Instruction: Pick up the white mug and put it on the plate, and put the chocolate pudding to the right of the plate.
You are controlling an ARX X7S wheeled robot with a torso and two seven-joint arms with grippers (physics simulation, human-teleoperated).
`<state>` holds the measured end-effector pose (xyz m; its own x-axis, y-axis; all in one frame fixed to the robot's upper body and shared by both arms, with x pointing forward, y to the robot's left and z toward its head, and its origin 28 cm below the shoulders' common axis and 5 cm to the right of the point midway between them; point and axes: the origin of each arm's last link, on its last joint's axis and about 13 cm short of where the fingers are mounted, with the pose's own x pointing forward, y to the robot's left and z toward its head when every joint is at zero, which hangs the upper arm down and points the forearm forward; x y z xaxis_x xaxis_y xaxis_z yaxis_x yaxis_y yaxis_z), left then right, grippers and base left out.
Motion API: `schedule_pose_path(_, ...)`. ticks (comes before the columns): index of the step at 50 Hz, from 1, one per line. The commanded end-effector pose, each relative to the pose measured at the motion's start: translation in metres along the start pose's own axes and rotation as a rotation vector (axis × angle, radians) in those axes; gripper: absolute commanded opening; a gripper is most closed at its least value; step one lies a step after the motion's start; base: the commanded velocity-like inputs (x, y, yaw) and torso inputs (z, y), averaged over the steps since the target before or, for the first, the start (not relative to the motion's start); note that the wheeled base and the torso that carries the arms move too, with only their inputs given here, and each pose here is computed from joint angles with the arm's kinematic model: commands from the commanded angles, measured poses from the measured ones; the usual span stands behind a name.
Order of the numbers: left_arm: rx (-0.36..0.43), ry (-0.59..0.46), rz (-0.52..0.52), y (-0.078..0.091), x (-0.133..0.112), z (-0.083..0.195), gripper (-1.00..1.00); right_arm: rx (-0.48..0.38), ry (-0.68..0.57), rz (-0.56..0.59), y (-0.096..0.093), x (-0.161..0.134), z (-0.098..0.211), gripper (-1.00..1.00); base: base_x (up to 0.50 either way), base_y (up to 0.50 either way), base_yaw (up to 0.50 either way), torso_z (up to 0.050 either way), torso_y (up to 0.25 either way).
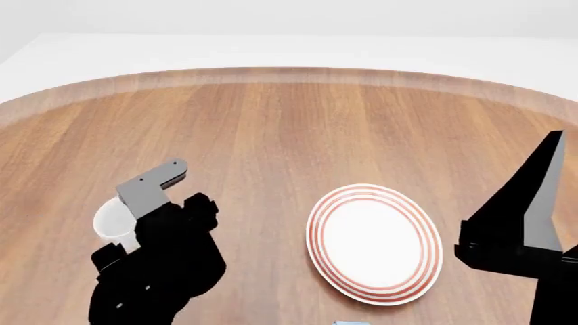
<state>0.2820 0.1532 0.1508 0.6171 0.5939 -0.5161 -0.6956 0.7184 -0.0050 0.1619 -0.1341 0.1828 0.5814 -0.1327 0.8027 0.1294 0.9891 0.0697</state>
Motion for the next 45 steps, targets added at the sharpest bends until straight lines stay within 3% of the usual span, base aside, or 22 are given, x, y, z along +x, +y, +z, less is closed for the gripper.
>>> schedule_pose_path(1, -0.060, 0.035, 0.022, -0.014, 0.017, 0.005, 1.00, -0.021, -0.012, -0.001, -0.002, 0.000, 0.000, 1.00, 0.00, 0.00, 0.00, 0.000, 0.000)
schedule_pose_path(33, -0.046, 0.058, 0.021, -0.030, 0.051, -0.010, 1.00, -0.024, -0.008, 0.002, -0.002, 0.001, -0.001, 1.00, 0.00, 0.00, 0.00, 0.000, 0.000)
schedule_pose_path(45, -0.042, 0.064, 0.038, -0.029, 0.060, -0.014, 1.00, -0.025, -0.007, 0.002, -0.002, 0.001, -0.001, 1.00, 0.00, 0.00, 0.00, 0.000, 0.000)
